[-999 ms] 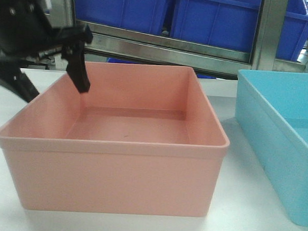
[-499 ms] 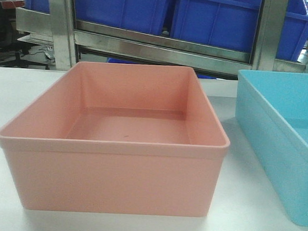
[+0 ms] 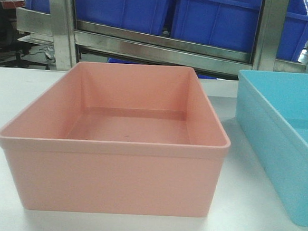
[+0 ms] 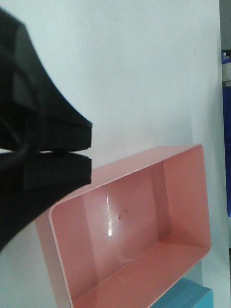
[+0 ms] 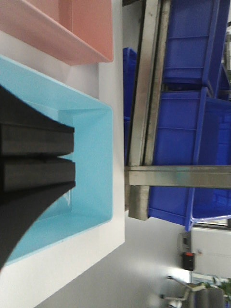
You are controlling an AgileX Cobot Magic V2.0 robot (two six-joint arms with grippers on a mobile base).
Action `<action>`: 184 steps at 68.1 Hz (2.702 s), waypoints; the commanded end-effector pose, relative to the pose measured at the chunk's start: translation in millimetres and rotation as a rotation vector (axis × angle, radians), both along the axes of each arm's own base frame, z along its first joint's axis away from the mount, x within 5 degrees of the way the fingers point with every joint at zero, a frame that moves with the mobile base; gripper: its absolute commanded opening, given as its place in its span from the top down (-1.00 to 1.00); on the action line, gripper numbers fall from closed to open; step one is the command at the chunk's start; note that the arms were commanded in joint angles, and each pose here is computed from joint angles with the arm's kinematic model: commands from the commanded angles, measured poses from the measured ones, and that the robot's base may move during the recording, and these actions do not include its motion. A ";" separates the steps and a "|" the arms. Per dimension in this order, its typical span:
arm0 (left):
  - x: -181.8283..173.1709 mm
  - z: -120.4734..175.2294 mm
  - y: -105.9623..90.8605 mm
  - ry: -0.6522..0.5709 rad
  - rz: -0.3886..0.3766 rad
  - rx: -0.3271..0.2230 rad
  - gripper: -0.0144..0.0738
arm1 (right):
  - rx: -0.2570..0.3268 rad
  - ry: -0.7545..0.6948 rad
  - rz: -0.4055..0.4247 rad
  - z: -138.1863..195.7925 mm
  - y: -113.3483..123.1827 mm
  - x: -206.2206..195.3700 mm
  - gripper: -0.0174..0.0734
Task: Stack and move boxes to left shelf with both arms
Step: 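Grip the light-blue bin wall with the right gripper, then lift the light-blue bin with the right gripper over the pink bin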
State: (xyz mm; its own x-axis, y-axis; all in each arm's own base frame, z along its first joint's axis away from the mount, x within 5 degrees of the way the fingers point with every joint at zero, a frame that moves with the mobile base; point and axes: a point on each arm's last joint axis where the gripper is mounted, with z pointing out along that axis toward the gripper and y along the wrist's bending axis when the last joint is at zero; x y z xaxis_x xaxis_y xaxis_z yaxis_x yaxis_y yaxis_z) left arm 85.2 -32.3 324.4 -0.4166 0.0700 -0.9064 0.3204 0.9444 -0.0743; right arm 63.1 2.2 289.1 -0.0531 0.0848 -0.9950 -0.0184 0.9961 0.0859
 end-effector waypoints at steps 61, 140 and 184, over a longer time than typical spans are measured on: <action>2.1 16.4 -0.4 -0.119 -0.005 -0.017 0.71 | -0.243 0.878 -0.162 70.0 -78.1 199.2 -0.66; 1.9 15.9 -0.3 -0.113 -0.005 -0.015 0.71 | -0.196 1.047 -0.120 -46.6 -107.4 284.1 0.49; 1.7 15.8 -0.7 -0.109 -0.007 -0.024 0.71 | 0.221 0.756 -0.131 79.5 -60.8 205.7 0.49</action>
